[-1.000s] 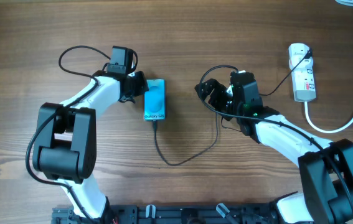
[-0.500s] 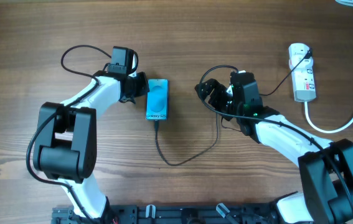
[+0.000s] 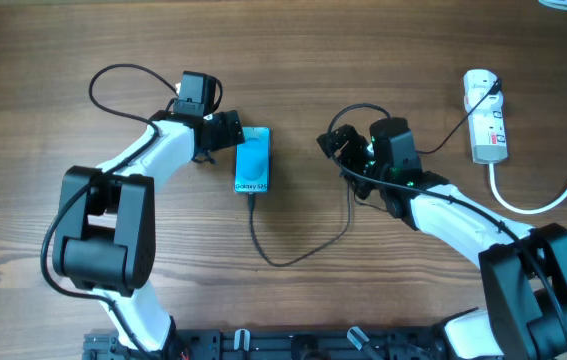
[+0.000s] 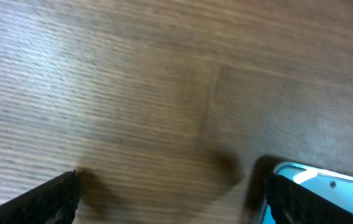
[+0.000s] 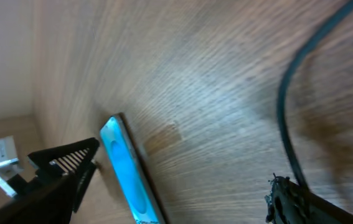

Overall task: Plug charger to phone and switch on socket
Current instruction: 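Lower the phone flat onto the table with the left gripper and release, then move the right gripper to the white power strip's switches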

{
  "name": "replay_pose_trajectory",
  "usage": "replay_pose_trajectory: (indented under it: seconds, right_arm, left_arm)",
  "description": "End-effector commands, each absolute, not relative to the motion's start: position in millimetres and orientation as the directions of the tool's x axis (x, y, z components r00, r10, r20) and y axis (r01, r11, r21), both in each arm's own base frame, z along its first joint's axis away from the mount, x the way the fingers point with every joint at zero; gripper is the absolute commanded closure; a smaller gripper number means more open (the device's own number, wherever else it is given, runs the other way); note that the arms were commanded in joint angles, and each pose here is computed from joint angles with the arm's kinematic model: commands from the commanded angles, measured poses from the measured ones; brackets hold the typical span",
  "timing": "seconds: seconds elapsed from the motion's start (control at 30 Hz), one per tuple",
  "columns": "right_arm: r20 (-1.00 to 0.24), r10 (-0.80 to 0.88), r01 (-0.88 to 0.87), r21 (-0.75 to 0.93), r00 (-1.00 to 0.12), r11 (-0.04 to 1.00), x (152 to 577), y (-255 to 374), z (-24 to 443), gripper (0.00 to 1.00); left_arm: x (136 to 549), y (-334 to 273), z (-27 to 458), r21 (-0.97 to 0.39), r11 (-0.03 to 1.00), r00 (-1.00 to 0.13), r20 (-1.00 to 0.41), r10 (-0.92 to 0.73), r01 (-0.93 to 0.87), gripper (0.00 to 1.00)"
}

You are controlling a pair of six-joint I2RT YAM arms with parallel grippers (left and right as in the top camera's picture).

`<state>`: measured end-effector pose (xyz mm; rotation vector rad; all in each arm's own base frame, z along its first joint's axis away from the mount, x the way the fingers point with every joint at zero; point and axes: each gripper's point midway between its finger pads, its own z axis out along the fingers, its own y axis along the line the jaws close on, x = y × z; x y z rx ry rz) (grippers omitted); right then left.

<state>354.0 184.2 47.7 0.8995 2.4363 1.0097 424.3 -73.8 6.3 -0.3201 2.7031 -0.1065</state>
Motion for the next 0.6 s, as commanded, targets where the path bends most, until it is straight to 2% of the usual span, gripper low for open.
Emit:
replay_pose_trajectory:
  seconds: [0.0,0.27,0.57]
  right_arm:
    - [-0.065,0.694,0.455,0.711,-0.717,0.536,354,180,42,0.00]
    - [-0.038,0.713,0.482,0.711,-0.700,0.512,354,180,42,0.00]
    - [-0.036,0.688,0.461,0.718,-0.725,0.522,352,184,43,0.00]
  left_arm:
    - [429,-49,3,-0.082,0.961,-0.871,-0.408,-0.273,-0.264,0.00]
    - [455,10,66,-0.142,0.916,-0.755,-0.527,-0.390,-0.375,0.00]
    - [451,38,67,-0.139,0.891,-0.733,-0.522,-0.436,-0.431,0.00]
